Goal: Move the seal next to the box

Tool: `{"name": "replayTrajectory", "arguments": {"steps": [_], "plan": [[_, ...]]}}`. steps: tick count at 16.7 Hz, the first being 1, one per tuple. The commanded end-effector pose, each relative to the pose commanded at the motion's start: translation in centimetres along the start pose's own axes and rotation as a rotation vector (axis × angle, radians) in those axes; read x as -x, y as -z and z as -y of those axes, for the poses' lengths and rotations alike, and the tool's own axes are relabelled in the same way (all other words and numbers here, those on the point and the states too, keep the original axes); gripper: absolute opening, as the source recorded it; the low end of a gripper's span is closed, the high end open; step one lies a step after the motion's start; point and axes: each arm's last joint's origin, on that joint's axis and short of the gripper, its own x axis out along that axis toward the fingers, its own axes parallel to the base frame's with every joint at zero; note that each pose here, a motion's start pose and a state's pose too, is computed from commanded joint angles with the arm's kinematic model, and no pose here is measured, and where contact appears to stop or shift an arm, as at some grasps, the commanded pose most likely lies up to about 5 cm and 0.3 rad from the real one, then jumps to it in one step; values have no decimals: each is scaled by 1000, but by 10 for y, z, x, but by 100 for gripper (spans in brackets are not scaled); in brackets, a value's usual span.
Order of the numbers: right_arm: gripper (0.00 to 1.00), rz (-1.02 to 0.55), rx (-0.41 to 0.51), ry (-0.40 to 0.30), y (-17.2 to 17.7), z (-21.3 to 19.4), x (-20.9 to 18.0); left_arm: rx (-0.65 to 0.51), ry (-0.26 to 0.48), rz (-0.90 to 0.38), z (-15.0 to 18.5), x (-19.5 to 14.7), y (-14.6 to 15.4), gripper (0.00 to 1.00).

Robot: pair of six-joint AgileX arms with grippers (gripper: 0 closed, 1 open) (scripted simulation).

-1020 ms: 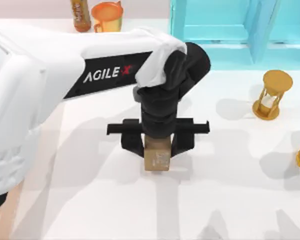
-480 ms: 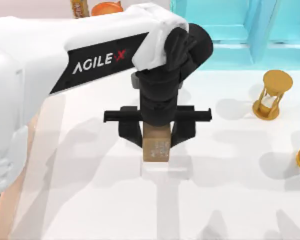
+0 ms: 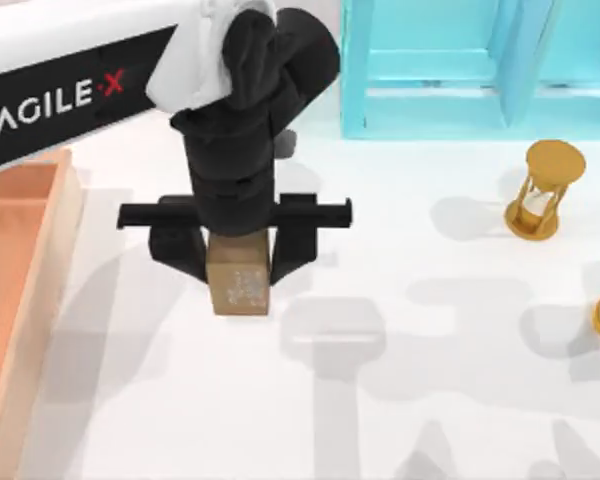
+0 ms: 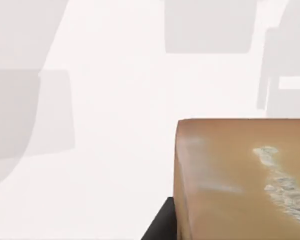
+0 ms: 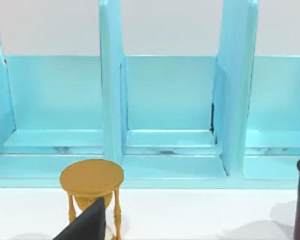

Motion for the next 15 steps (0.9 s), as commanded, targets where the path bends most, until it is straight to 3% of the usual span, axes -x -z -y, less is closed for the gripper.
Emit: {"name": "replayTrajectory", "arguments": {"steps": [8,15], "plan": [[100,0,0,0,0,0,0,1,1,1,-72,35,37,0],[100,0,0,0,0,0,0,0,5,7,-131,51,91,0]]}}
